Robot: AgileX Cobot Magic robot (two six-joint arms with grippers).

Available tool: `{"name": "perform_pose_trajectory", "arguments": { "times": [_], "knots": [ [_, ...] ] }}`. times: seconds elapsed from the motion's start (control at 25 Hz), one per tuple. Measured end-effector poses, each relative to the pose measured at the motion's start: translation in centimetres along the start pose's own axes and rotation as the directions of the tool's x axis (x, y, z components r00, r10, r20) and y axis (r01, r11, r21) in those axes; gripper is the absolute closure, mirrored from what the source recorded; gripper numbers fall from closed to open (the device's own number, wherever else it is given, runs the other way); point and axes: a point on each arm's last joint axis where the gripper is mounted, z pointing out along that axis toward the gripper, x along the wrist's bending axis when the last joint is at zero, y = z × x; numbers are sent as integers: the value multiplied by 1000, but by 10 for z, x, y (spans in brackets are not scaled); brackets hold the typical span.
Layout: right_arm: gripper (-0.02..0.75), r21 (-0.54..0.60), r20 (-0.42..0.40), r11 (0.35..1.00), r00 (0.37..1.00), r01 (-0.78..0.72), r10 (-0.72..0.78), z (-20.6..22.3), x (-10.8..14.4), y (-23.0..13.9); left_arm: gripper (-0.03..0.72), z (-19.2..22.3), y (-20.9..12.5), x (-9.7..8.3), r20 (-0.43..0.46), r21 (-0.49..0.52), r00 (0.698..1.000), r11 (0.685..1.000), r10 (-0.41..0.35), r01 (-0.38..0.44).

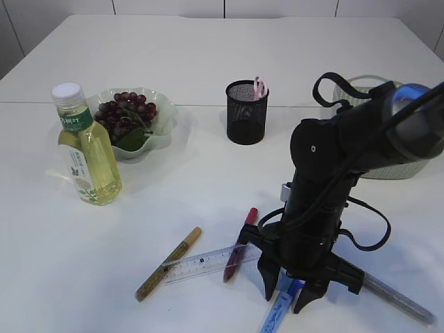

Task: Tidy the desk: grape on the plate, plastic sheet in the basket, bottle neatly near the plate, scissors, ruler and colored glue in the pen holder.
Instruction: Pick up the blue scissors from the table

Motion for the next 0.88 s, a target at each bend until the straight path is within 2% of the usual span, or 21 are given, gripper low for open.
{"name": "perform_pose_trajectory", "arguments": {
  "times": [0.64,0.72,0.88],
  "knots": [
    [390,-17,8,1000,1000,14,-14,0,0,1,263,0,0,0,0,0,1000,1000,0,0],
    [413,-18,9,1000,1000,16,-15,0,0,2,263,0,0,0,0,0,1000,1000,0,0],
    [516,-23,16,999,1000,22,-22,0,-1,2,263,0,0,0,0,0,1000,1000,0,0]
  ]
}}
